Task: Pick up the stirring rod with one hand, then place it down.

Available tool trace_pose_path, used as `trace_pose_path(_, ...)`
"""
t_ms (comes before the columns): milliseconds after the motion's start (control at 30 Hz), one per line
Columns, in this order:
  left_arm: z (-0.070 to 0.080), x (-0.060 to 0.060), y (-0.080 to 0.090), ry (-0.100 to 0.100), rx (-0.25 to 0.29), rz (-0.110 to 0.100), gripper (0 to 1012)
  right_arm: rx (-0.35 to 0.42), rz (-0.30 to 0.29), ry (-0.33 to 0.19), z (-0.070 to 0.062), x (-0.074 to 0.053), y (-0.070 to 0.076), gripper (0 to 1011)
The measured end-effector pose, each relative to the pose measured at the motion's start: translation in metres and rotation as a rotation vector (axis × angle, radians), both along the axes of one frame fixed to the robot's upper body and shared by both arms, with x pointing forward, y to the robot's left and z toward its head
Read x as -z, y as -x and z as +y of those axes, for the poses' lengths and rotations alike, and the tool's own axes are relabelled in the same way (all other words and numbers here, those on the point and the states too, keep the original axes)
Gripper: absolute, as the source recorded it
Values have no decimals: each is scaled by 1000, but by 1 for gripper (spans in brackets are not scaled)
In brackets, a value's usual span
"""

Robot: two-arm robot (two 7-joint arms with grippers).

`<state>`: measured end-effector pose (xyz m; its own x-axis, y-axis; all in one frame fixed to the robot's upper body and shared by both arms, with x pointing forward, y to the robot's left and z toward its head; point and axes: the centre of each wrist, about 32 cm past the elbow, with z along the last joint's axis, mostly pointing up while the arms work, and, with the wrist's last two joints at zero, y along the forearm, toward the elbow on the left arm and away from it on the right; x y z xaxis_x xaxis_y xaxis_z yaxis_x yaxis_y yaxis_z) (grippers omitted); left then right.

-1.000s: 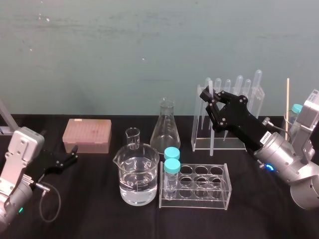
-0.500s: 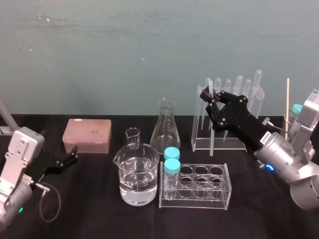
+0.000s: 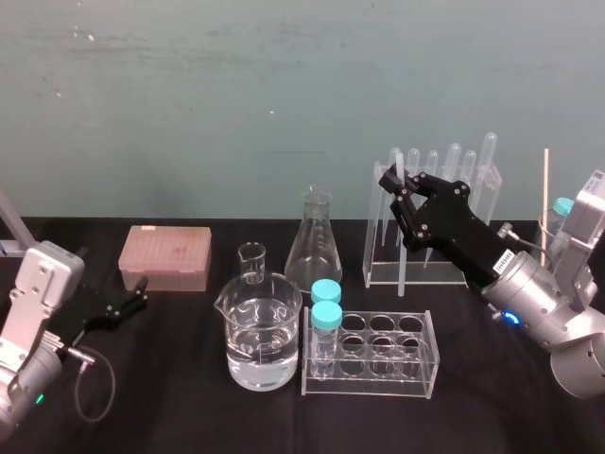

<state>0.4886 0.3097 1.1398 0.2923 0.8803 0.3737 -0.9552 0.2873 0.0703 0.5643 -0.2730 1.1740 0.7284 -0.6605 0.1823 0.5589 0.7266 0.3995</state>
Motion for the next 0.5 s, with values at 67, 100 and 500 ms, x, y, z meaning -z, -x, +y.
trace_pose_path(67, 0, 0, 0, 0, 0, 0, 1000, 0, 0, 0, 0, 0, 0, 69)
trace_pose_path(100, 0, 0, 0, 0, 0, 0, 1000, 0, 0, 0, 0, 0, 0, 70)
trace_pose_path(500, 0, 0, 0, 0, 0, 0, 1000, 0, 0, 0, 0, 0, 0, 69)
